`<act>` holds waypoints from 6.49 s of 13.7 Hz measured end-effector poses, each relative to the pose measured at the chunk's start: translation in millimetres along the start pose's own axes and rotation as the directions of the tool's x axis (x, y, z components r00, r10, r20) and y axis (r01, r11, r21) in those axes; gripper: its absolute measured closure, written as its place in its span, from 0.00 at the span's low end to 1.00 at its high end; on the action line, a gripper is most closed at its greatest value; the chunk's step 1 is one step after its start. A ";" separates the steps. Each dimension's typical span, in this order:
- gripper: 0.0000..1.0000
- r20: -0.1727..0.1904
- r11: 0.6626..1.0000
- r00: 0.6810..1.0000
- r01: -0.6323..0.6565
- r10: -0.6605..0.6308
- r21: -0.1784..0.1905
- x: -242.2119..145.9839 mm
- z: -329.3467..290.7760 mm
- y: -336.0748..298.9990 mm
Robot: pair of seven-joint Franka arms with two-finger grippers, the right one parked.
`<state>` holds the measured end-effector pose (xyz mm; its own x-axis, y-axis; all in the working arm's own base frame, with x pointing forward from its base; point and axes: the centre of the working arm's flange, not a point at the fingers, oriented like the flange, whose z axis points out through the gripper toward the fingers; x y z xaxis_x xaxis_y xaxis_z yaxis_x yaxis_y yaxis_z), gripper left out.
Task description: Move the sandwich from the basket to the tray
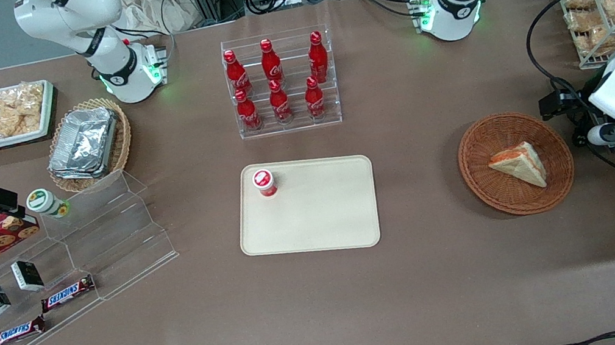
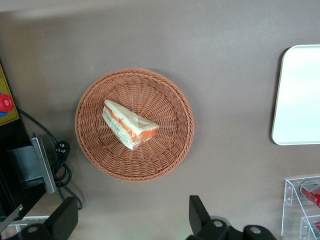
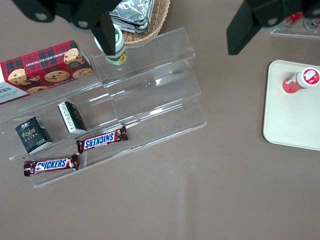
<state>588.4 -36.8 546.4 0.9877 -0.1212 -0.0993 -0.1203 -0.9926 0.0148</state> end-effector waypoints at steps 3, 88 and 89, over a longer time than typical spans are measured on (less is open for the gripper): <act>0.00 0.013 1.000 1.000 -0.003 0.003 -0.008 3.4 7.5 -0.2; 0.00 -0.130 0.954 0.961 0.261 -0.243 0.148 86.3 143.8 277.0; 0.00 -0.125 0.953 0.958 0.274 -0.258 0.130 87.3 132.0 258.8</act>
<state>630.2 -304.7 410.1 0.9897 0.1408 0.0256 0.1430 -0.9793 -0.1430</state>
